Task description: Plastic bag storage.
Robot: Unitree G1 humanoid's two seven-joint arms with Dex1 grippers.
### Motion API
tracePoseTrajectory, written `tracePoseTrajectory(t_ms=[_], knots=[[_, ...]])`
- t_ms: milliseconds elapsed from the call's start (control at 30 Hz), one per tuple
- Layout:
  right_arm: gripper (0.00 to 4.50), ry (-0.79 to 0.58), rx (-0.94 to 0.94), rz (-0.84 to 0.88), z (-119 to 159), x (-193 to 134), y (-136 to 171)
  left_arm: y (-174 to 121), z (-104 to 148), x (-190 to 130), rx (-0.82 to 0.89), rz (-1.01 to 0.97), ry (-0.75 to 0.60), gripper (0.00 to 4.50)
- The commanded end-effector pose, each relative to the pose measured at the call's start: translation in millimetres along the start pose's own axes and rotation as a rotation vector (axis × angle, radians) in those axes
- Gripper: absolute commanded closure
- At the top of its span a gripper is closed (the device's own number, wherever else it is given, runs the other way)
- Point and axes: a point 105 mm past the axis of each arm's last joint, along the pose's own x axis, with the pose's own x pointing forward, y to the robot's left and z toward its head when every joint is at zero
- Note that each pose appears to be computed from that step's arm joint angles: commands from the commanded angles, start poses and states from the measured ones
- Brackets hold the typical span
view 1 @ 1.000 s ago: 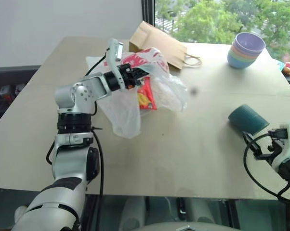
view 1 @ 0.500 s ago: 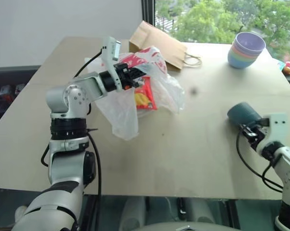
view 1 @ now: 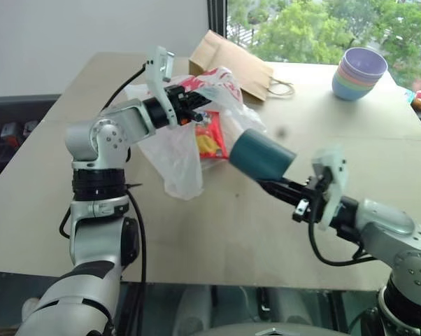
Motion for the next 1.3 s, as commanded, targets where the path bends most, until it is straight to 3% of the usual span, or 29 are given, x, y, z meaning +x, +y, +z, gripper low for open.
tracePoseTrajectory(t_ms=[33,200,300,600,900,1067,1300], knots=[[4.45,-0.004,-0.023,-0.127,9,29,-30,-11,11,-1,0.071,-0.051,0.003,4.5],[4.45,-0.055,-0.121,-0.252,32,70,-63,-22,3,-5,0.109,-0.079,0.045,4.5],[4.45,-0.09,-0.156,-0.21,47,96,-58,-25,-2,-6,0.123,-0.071,0.052,4.5],[4.45,-0.109,-0.257,-0.005,52,161,-33,-30,-8,-11,0.133,-0.051,0.058,4.5],[4.45,-0.096,-0.26,0.2,35,165,-29,-25,-5,-23,0.136,-0.003,0.055,4.5],[4.45,-0.138,-0.249,0.228,36,138,-36,-16,-5,-34,0.124,0.064,0.052,4.5],[4.45,-0.037,-0.276,0.455,13,134,3,-16,7,-32,0.138,0.082,0.011,4.5]])
